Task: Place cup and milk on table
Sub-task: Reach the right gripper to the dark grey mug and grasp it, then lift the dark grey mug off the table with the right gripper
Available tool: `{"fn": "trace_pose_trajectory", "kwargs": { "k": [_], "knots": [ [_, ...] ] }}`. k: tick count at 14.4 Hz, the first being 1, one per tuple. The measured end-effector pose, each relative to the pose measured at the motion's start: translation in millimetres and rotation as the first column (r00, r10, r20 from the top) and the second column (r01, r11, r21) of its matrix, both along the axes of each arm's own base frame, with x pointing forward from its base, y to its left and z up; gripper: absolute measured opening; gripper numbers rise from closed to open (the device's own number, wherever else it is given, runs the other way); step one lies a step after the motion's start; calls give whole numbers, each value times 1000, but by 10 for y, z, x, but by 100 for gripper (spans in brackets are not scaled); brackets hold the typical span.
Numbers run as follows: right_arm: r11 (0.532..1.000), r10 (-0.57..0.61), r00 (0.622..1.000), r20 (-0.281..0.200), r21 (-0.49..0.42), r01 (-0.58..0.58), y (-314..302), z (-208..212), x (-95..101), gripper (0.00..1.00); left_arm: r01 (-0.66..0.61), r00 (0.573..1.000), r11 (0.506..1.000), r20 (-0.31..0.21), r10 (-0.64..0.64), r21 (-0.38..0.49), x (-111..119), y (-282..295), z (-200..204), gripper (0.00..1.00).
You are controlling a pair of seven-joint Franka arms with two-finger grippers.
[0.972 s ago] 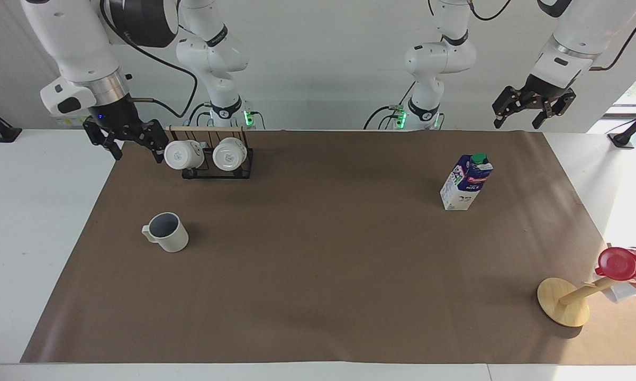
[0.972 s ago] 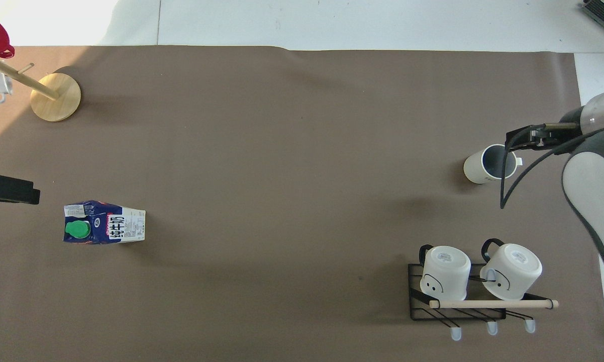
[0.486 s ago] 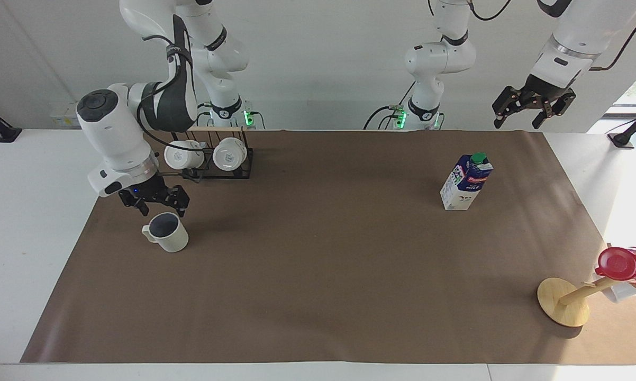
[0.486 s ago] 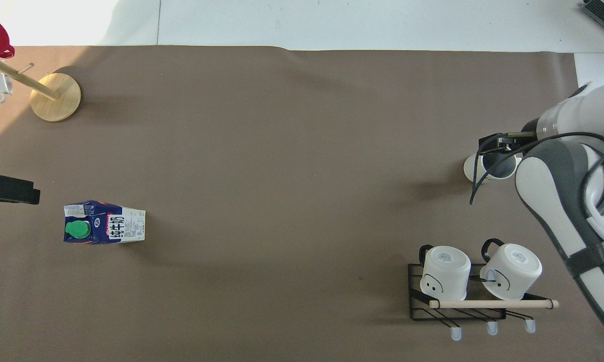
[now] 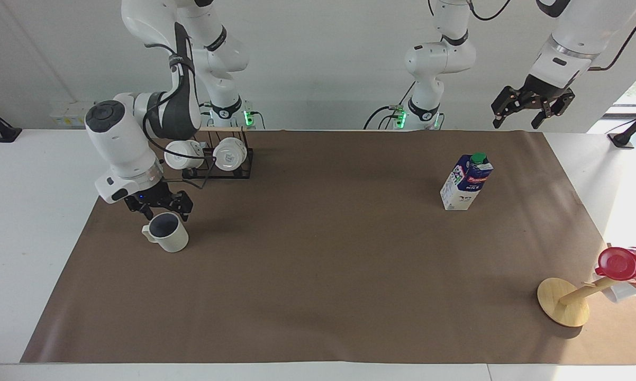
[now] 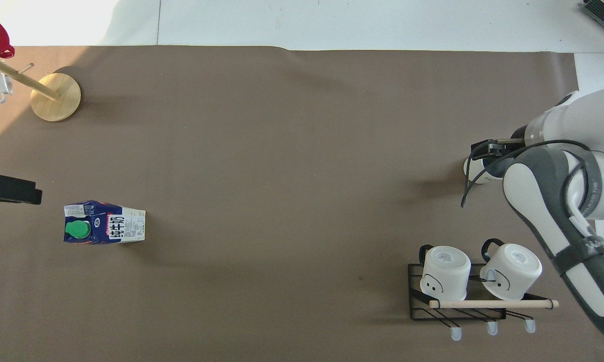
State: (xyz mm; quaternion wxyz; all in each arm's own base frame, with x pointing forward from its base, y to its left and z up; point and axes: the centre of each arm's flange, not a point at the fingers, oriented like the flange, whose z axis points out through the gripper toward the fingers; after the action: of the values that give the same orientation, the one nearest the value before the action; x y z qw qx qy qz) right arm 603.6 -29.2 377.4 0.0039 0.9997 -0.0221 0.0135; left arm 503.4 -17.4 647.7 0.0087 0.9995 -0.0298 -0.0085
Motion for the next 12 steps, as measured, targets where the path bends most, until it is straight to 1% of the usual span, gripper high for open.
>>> {"fn": "trace_pose_trajectory", "kwargs": {
  "k": [3,5,7,8,9,10,11,12],
  "knots": [
    [1000,3,1000,3,1,-3,20,-64,14,100,0,1000,1000,0,0,0,0,-1,0,100],
    [1000,4,1000,17,2,-4,18,-197,55,100,0,1000,1000,0,0,0,0,0,0,100],
    [1000,6,1000,15,4,-6,14,-335,83,98,0,1000,1000,0,0,0,0,0,0,100],
    [1000,11,1000,11,4,-12,6,-364,85,93,0,1000,1000,0,0,0,0,0,0,100],
    [1000,20,1000,10,3,-20,-3,-370,85,92,0,1000,1000,0,0,0,0,0,0,100],
    [1000,22,1000,11,3,-22,-11,-369,85,84,0,1000,1000,0,0,0,0,0,0,100],
    [1000,22,1000,11,3,-22,-15,-369,85,69,0,1000,1000,0,0,0,0,0,0,100],
    [1000,22,1000,11,3,-22,-17,-368,86,58,0,1000,1000,0,0,0,0,0,0,100]
  ]
}}
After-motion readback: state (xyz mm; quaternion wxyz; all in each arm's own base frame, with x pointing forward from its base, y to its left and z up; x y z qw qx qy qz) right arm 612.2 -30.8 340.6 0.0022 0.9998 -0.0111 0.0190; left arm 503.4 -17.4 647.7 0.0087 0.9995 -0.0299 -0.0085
